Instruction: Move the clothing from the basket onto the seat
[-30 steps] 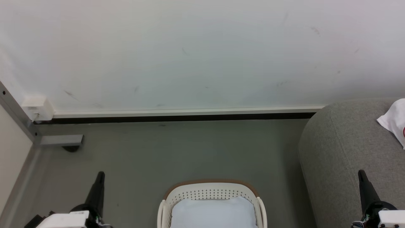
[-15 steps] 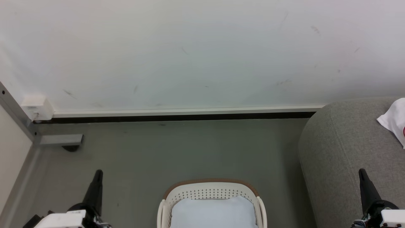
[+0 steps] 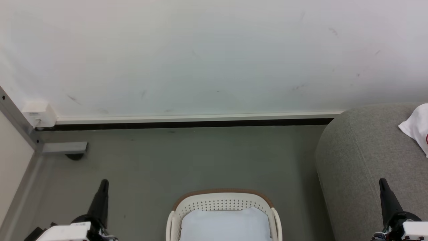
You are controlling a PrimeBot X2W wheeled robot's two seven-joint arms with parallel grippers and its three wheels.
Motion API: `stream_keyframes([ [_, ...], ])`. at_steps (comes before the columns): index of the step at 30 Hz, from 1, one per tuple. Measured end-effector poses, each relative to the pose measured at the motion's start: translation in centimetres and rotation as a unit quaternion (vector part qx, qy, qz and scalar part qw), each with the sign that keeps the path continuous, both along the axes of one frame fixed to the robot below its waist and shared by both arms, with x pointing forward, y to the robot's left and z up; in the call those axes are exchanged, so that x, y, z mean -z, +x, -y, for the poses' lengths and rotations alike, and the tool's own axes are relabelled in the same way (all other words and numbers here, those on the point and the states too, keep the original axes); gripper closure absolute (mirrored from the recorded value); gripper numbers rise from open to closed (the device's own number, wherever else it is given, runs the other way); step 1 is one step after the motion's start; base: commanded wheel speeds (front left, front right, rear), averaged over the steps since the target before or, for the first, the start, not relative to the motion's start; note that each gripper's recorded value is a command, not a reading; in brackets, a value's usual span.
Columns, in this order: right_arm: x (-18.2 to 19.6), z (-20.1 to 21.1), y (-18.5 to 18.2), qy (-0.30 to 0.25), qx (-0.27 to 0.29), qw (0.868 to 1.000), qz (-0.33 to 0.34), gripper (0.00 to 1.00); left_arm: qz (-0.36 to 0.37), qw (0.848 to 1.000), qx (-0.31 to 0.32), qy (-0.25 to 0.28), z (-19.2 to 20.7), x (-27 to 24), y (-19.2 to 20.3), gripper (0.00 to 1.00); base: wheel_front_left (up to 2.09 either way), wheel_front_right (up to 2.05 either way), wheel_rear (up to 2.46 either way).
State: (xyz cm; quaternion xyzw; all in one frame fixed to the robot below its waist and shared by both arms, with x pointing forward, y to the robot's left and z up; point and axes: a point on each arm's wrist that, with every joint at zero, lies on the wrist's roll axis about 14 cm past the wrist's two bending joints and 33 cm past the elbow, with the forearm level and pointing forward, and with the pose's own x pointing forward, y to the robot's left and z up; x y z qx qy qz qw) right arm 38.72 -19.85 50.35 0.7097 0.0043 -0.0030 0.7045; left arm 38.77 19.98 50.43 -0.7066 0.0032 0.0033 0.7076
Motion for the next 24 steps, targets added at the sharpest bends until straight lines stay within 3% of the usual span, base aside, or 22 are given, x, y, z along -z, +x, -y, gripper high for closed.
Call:
stream_keyframes([
  [24,-0.01,0.01,0.0,0.0,0.0,1.0,0.0,1.0,0.0,1.0,0.0,0.0,0.0,0.0,0.0,1.0,0.0,0.0,0.0],
])
